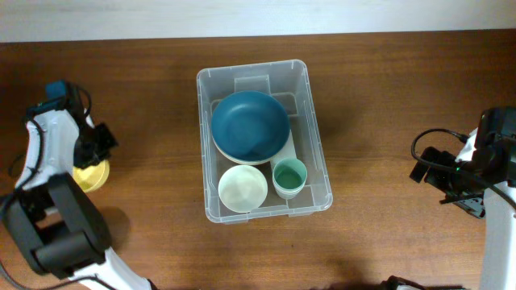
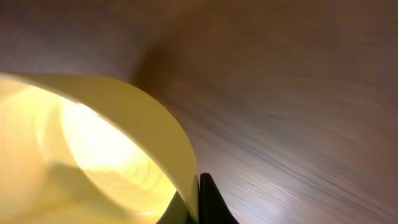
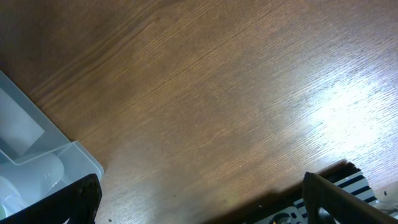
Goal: Pack container
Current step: 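Move the left gripper to the yellow bowl and grasp its rim, then lower the yellow bowl into the white bowl and release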
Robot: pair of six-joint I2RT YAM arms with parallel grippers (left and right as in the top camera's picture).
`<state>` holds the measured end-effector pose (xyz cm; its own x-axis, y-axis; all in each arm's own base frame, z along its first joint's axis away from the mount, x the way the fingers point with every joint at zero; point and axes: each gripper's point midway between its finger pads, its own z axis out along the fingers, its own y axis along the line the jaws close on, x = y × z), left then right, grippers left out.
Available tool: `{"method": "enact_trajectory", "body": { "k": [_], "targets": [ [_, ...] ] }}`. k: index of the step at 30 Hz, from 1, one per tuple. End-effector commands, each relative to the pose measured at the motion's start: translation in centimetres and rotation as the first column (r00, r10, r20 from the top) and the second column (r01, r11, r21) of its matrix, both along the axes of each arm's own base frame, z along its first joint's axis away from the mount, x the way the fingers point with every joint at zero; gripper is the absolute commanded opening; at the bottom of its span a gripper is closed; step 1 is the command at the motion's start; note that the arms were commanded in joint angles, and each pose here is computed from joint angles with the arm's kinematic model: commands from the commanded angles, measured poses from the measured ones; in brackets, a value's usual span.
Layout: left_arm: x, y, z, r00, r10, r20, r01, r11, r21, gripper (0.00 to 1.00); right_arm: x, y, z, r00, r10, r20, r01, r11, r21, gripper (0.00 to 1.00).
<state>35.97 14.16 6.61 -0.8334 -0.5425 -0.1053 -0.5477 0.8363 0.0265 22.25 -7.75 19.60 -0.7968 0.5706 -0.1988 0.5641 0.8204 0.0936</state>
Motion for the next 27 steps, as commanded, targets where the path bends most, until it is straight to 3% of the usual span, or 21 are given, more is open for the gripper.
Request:
{"method": "enact_trajectory", "body": {
  "k": [1,8,14,26,27],
  "targets": [
    [2.2,-7.7,9.6,0.943,-0.243,0.227,0.246,0.969,0.014,0.0,0.1,0.2,0.0,1.0,0.014,0.001,-0.014,1.0,0.0,0.99],
    [-1.3,-21.3,14.3,0.775,-0.566,0.281,0.579,0.814,0.044,0.01,0.2,0.1,0.0,1.0,0.014,0.005,-0.014,1.0,-0.002,0.99],
    [-6.2,-31.6,13.7,0.576,-0.78,0.246,0.801,0.598,0.02,0.0,0.2,0.1,0.0,1.0,0.014,0.005,-0.014,1.0,-0.001,0.99],
    [-10.3,-38.1,9.9,0.474,-0.87,0.138,0.88,0.472,-0.046,0.01,0.0,0.2,0.0,1.0,0.014,-0.002,-0.014,1.0,0.001,0.99],
    [-10.4,-38.1,9.5,0.474,-0.872,0.123,0.881,0.471,-0.051,0.07,0.0,0.2,0.0,1.0,0.014,-0.002,-0.014,1.0,0.001,0.99]
  ]
}}
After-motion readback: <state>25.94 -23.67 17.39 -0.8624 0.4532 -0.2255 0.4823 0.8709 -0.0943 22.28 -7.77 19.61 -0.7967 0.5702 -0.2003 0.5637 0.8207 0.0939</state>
